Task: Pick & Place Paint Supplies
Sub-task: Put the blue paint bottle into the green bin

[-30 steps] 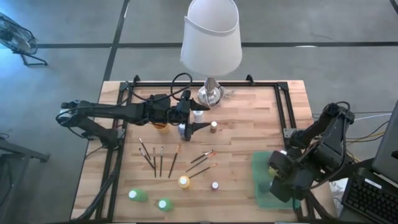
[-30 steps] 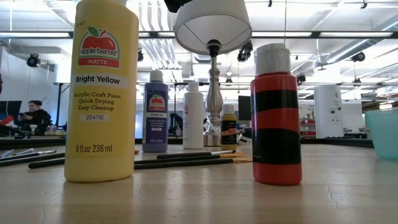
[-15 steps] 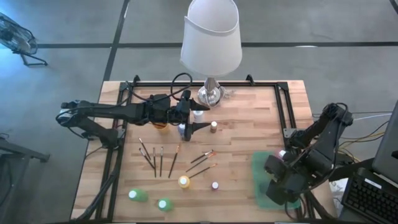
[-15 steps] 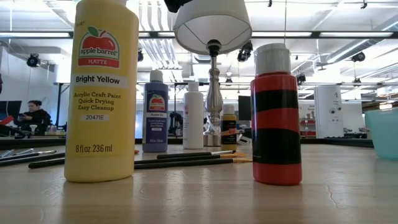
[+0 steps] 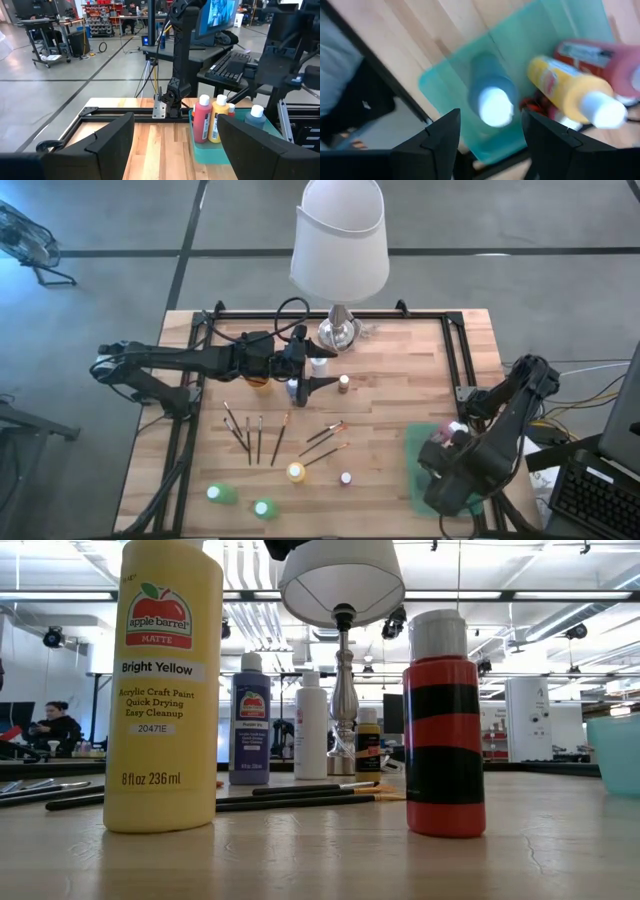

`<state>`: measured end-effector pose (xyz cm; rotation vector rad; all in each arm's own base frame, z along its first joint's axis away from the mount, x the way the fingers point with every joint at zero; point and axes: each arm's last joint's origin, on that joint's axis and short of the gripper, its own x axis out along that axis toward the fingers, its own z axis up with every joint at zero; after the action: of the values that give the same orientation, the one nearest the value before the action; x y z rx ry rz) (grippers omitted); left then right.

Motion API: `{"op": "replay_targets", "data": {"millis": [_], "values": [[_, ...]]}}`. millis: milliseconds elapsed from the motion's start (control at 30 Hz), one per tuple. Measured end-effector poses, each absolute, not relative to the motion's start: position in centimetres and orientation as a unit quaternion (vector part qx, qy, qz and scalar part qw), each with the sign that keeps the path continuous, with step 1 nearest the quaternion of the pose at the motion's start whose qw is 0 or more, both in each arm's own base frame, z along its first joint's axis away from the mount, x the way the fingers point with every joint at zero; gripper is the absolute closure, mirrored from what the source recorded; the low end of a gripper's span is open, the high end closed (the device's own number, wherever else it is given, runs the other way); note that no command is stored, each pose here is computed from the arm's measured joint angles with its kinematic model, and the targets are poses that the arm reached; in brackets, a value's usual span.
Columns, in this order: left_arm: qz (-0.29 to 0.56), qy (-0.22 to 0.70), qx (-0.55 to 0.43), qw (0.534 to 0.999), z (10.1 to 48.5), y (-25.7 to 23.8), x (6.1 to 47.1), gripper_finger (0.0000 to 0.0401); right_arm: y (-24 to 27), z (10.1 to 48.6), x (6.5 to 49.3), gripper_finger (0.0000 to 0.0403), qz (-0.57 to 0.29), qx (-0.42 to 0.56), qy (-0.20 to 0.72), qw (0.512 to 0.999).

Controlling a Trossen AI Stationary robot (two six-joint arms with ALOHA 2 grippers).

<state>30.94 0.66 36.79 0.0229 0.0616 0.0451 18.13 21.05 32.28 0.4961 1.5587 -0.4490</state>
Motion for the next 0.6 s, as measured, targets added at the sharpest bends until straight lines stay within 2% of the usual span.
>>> {"op": "replay_targets", "data": {"millis": [100, 600], "values": [[0.023, 0.031, 0.011, 0.999, 36.78, 0.69, 30.94, 0.0112, 21.22, 31.89, 18.13, 0.0197, -0.206, 0.214, 0.705, 0.643], [0.023, 0.033, 0.011, 0.999, 36.74, 0.67, 30.94, 0.0112, 21.45, 31.14, 18.22, 0.0197, -0.207, 0.214, 0.692, 0.657]]}}
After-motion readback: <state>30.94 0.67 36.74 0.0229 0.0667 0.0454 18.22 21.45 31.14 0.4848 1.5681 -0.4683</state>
